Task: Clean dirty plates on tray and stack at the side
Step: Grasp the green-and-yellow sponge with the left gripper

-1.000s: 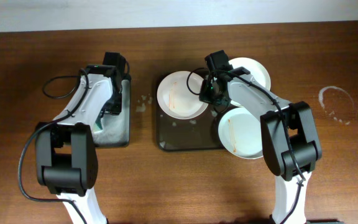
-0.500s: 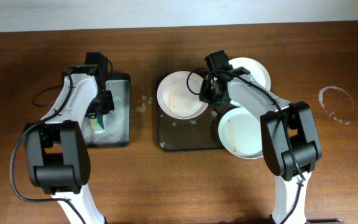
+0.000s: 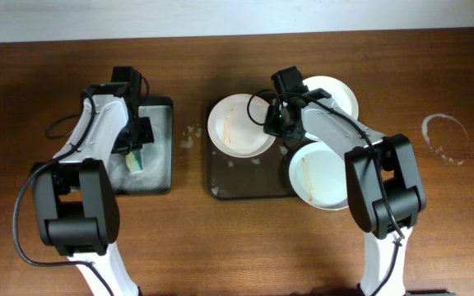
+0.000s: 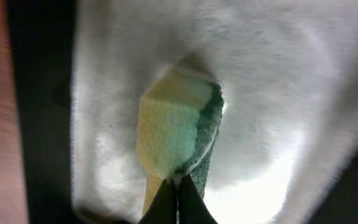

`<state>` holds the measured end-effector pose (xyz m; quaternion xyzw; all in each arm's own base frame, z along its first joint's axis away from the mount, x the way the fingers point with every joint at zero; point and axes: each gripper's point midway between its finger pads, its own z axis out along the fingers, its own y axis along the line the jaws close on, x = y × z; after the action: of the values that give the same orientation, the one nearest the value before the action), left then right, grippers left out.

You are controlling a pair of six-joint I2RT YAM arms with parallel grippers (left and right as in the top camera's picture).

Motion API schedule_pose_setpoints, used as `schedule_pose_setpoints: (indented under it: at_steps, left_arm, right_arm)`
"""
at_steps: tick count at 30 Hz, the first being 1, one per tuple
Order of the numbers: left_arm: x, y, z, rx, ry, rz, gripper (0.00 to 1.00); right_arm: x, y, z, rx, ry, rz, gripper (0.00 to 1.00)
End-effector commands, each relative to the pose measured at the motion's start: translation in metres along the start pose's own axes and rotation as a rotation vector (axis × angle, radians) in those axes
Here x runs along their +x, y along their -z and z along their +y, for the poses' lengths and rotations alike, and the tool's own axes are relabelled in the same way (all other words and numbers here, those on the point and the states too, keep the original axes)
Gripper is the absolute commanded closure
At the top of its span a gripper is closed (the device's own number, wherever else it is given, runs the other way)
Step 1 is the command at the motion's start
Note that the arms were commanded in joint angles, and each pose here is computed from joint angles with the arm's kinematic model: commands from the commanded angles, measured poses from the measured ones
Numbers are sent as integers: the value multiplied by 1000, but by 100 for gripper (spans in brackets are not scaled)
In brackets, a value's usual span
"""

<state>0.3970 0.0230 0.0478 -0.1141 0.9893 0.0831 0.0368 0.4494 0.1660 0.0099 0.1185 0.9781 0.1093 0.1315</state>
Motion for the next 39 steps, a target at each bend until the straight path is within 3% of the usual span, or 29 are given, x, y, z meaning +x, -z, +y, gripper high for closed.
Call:
schedule_pose_setpoints:
  at_steps: [1, 17, 21, 22, 30, 39]
  left_arm:
    - [-13, 19, -28, 162, -54, -16, 99]
    - [0, -13, -1, 170, 0, 33, 99]
    - [-2, -16, 18, 111, 24, 31, 98]
    - [-2, -17, 23, 91, 28, 31, 95]
    - [-1, -19, 53, -15, 54, 36, 36]
    - [-20, 12, 53, -7, 53, -4, 25]
  right_arm:
    - [3, -8, -4, 19, 0, 8, 95]
    - [4, -8, -3, 16, 0, 10, 94]
    - [4, -8, -3, 16, 0, 10, 94]
    - [4, -8, -3, 16, 0, 10, 94]
    - [4, -8, -3, 15, 0, 10, 95]
    - [2, -8, -2, 12, 0, 4, 95]
